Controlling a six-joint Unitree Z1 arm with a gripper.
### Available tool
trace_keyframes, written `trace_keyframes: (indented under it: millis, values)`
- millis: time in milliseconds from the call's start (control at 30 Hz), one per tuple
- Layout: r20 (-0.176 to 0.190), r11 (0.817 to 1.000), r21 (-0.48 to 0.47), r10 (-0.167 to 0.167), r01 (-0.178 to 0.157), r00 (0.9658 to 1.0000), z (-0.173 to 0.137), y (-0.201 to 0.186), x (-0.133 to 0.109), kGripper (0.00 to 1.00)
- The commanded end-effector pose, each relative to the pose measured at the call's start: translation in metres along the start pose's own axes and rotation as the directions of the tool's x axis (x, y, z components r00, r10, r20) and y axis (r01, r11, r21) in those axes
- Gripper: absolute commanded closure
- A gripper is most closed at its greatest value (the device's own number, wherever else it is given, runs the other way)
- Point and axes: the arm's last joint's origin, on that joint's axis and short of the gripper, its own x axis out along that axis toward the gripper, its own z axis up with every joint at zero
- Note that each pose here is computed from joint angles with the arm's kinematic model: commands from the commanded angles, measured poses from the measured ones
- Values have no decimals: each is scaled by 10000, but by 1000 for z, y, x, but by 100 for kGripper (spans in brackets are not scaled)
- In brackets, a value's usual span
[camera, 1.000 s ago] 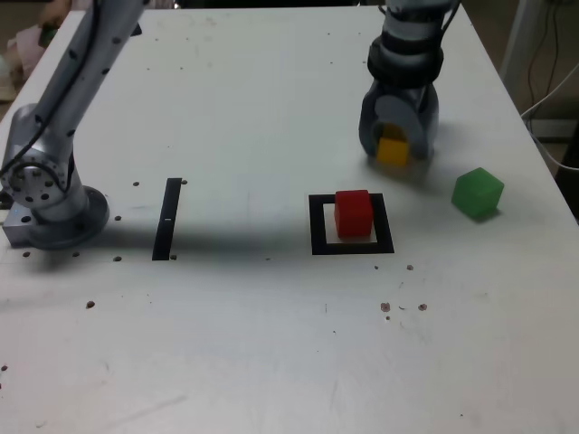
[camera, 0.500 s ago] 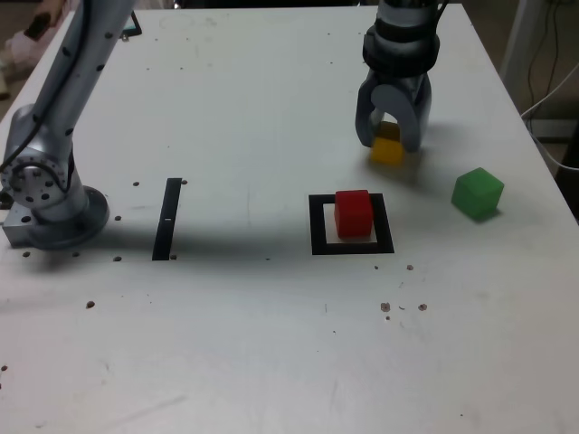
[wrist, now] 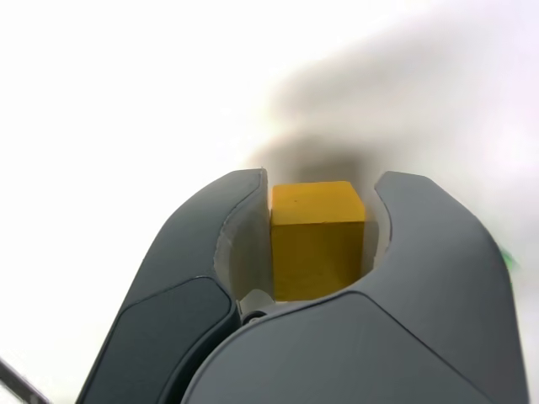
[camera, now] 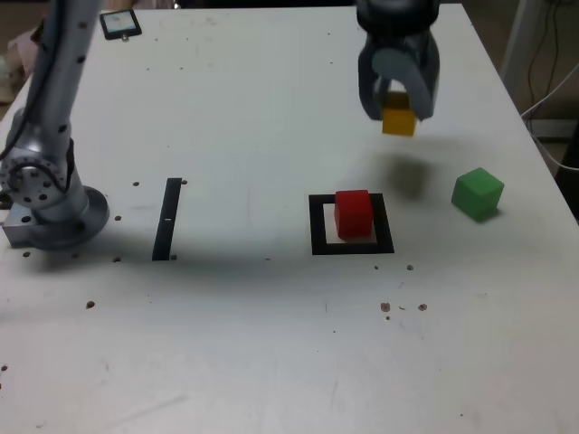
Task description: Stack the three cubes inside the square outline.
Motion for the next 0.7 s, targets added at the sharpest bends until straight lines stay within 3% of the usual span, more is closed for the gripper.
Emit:
trace_keyframes:
  millis: [0,100,233,367,667]
  values:
    - [514,9995,-220,255,-244,9984,-12,-14,-36,82]
    - [491,9980,-576,296,-268,9984,-22,-33,-57,82]
    - [-123,9921,-1256,17,-33,9999,-29,-58,-65,82]
    - [-762,9813,-1920,-292,141,9967,-27,-80,-58,82]
    - [-1026,9688,-2468,-476,210,9936,-12,-102,-35,82]
